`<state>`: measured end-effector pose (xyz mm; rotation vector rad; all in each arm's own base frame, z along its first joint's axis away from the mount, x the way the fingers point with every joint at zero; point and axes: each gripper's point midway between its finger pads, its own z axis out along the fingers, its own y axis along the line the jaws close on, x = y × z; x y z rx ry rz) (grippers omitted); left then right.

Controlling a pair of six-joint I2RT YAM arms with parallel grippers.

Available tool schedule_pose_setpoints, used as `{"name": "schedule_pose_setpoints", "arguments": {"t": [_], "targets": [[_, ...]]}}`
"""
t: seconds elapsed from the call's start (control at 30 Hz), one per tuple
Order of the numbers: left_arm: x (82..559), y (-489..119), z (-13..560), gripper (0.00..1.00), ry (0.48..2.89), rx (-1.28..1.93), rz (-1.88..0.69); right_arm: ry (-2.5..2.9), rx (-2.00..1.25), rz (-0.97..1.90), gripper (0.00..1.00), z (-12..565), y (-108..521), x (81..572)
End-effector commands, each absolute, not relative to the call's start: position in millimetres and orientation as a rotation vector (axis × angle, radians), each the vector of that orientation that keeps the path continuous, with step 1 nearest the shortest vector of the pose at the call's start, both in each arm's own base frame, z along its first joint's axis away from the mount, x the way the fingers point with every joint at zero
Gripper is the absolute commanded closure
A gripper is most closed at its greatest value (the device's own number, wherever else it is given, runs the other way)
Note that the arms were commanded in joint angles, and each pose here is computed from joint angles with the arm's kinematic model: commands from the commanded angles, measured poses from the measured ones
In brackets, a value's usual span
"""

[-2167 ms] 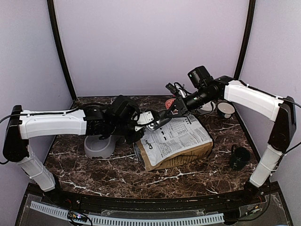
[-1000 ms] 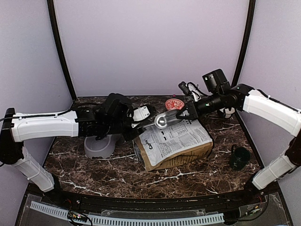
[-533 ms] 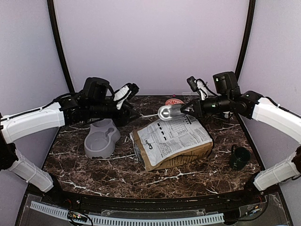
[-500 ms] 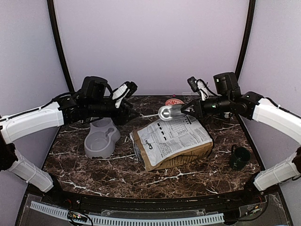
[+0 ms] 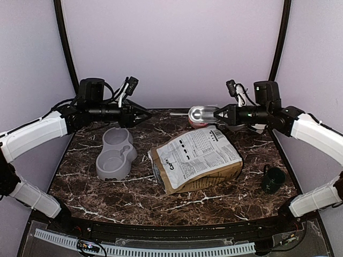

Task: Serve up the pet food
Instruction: Pass from the right arm to the left

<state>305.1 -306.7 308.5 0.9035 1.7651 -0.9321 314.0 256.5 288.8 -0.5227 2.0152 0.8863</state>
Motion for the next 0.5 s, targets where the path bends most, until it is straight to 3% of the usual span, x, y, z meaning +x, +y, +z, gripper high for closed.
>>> {"name": "schedule_pose_setpoints", "arguments": {"t": [0.0,0.47], "targets": [[293.8,-308.8,330.3,0.53,1.698,0.905,-1.141,1.836,-0.678,1.134,1.0,327.7,285.3,295.0],[275.1,-317.5,339.5,0.52,1.658,0.962,-1.499,1.775,-0.757,1.32,1.0,338.5,307.2,287.6]]}}
